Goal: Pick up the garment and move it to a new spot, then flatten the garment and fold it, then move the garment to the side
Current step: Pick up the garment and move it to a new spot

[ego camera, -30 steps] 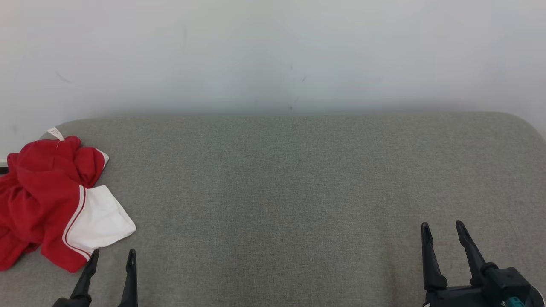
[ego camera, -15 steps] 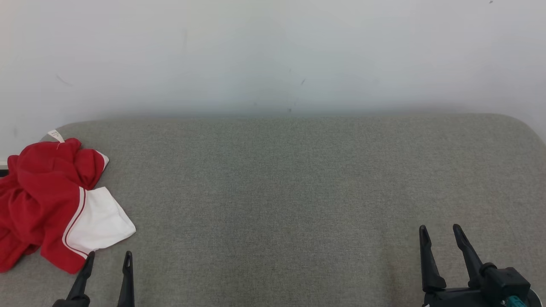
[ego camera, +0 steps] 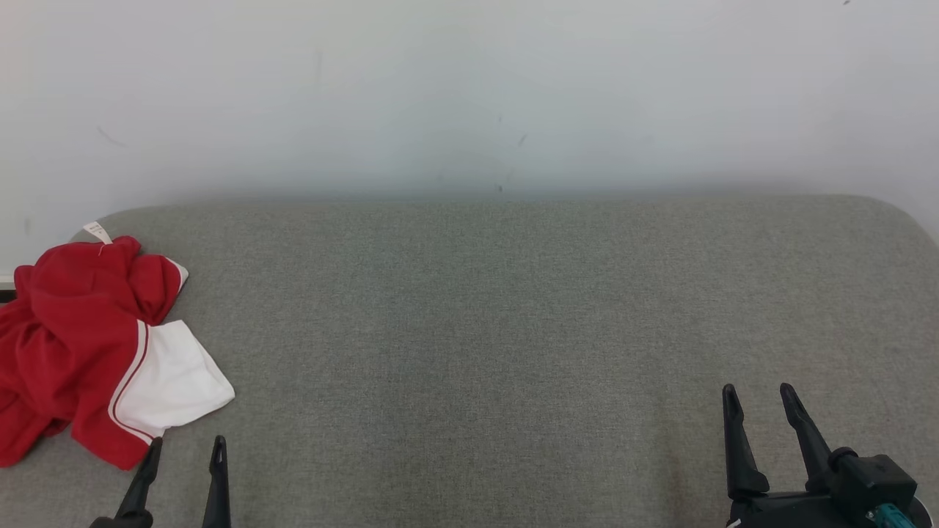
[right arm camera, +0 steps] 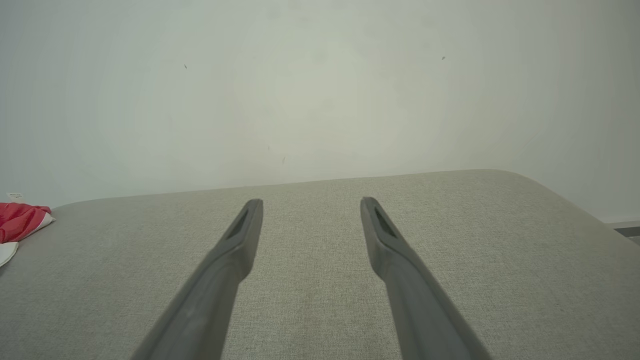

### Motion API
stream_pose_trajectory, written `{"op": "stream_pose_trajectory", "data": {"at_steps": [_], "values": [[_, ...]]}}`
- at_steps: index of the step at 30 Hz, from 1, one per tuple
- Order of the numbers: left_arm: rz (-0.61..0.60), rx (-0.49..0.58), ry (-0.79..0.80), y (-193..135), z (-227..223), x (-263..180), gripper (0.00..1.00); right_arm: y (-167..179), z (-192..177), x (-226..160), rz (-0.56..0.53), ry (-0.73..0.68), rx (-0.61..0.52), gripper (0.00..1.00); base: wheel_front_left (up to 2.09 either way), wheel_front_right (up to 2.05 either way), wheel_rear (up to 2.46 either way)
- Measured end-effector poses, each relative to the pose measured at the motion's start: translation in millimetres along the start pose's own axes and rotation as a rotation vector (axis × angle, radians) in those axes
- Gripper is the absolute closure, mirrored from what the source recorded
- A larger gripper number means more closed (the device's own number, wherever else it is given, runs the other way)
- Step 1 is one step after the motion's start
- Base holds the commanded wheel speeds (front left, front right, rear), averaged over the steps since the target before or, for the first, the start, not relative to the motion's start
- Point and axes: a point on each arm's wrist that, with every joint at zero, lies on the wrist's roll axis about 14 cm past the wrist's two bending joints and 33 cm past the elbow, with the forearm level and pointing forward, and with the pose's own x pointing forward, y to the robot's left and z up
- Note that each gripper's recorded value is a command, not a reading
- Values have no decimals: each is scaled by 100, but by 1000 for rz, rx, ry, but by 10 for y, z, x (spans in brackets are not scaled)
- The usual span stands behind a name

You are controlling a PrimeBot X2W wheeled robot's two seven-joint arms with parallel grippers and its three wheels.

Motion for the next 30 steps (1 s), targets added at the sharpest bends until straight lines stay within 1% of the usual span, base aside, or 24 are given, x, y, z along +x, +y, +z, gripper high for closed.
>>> {"op": "stream_pose_trajectory", "data": {"at_steps": [7,13,21,30], "values": [[13,-9,3,30,-7,-29,0,22,-20,5,6,5,11,0,0,0,0],[63,-4,13,178,-24,-119,0,172,-85,62,51,23,28,0,0,0,0],[198,-6,25,551,-42,-408,0,511,-239,196,152,65,50,0,0,0,0],[349,10,33,933,-39,-811,0,983,-362,334,289,99,60,0,0,0,0]]}}
